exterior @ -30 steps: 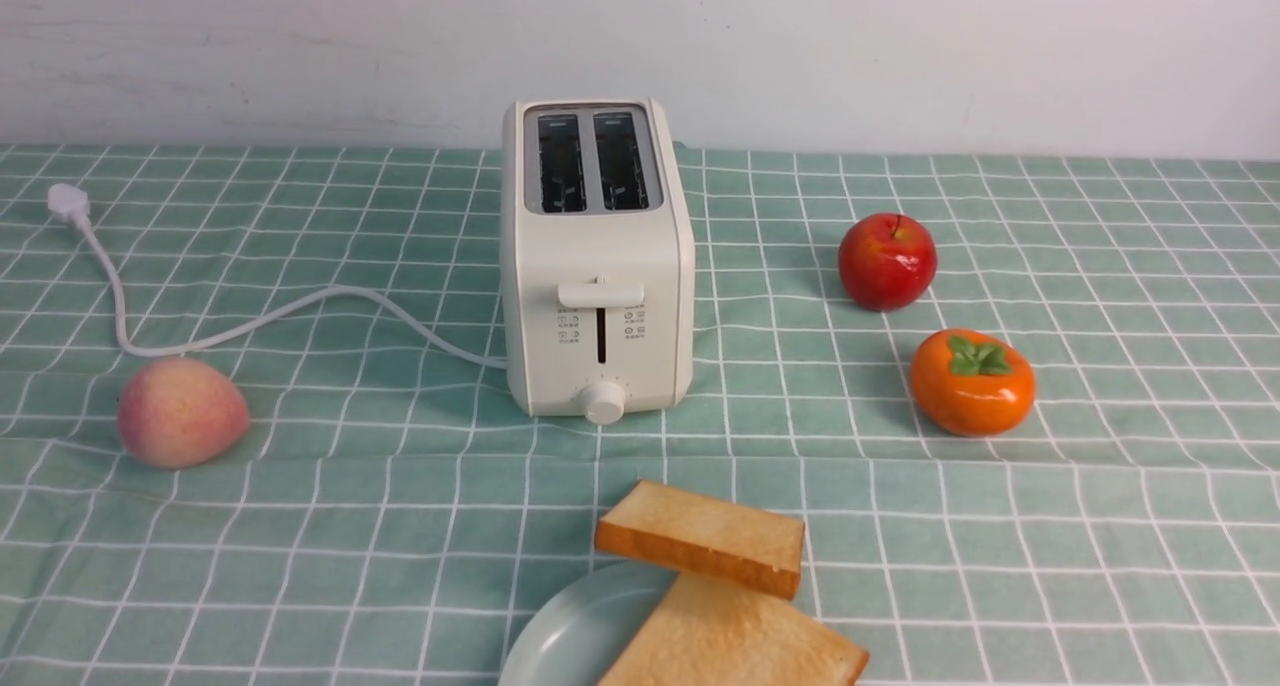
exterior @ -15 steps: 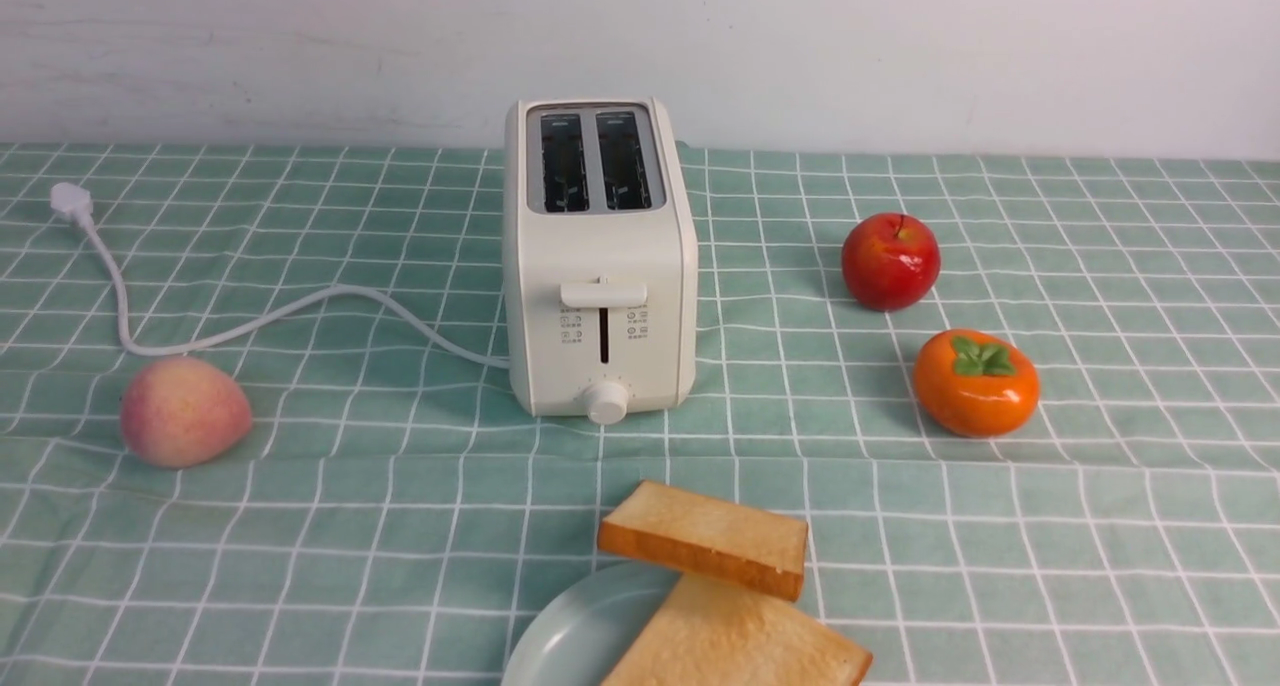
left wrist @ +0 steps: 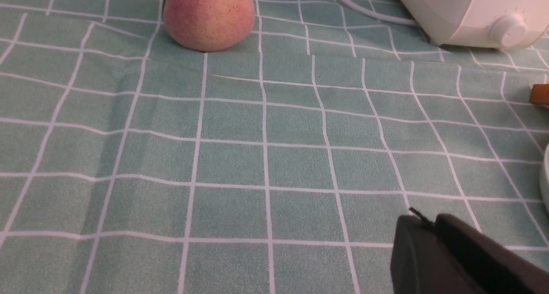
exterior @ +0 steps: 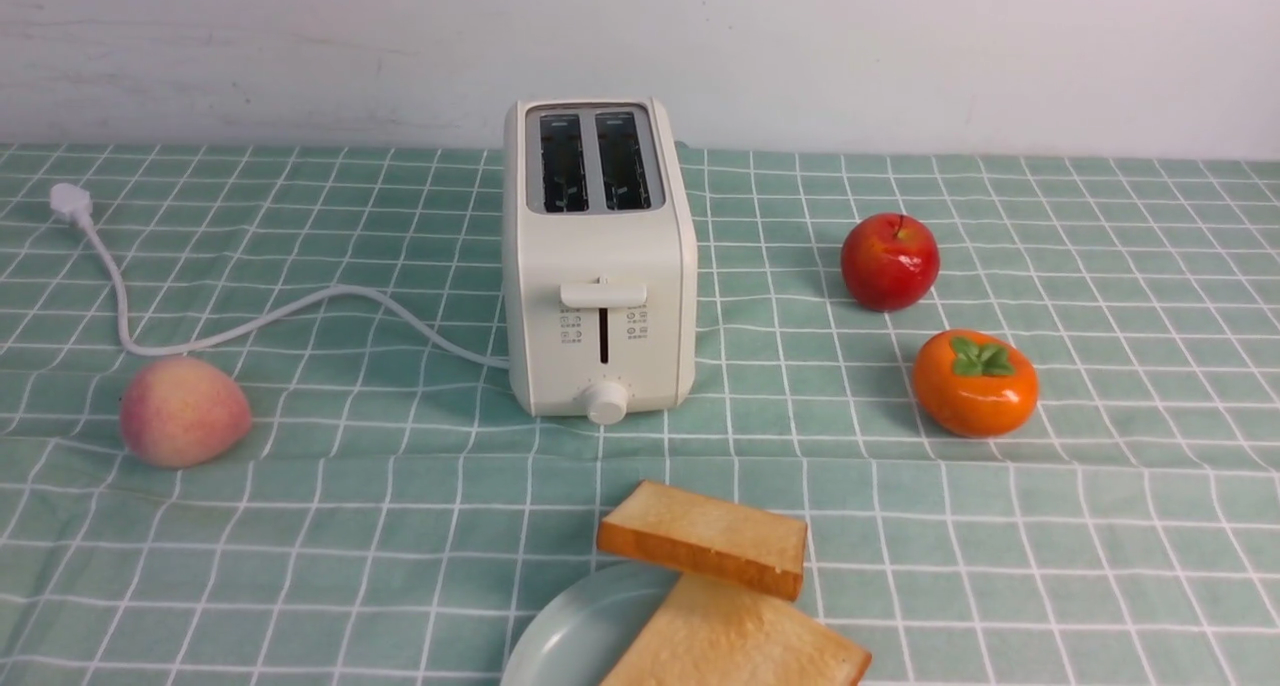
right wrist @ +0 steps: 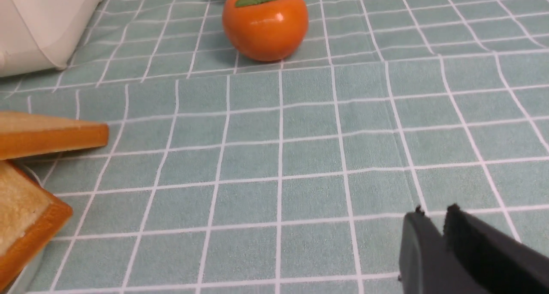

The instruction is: Take toasted bread from bread machine on blue coffee table place on plate.

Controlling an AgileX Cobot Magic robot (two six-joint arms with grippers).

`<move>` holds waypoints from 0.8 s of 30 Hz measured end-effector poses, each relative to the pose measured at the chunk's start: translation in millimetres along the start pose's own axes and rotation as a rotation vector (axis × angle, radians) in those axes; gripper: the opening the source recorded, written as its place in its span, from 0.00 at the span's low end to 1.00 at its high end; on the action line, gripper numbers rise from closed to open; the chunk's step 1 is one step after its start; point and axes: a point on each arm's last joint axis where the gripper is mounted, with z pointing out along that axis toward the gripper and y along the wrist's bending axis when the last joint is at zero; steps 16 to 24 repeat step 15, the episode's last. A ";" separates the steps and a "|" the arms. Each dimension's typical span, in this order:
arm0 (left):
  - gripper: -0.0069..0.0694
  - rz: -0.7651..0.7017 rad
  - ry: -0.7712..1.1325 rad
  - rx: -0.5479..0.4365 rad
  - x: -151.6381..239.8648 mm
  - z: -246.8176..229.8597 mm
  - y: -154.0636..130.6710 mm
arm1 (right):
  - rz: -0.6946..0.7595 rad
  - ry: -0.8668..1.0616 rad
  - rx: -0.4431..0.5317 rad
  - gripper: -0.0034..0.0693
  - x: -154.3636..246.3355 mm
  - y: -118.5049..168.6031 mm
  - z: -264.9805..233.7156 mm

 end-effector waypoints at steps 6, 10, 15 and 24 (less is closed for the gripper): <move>0.14 0.000 -0.002 0.000 -0.2 0.0 0.0 | 0.000 -0.006 0.001 0.17 0.0 -0.2 0.3; 0.14 0.000 -0.001 0.000 0.1 0.1 0.1 | 0.000 -0.006 0.001 0.18 0.0 -0.2 0.3; 0.14 0.000 -0.001 0.000 0.1 0.1 0.1 | 0.000 -0.006 0.001 0.18 0.0 -0.2 0.3; 0.14 0.000 -0.001 0.000 0.1 0.1 0.1 | 0.000 -0.006 0.001 0.18 0.0 -0.2 0.3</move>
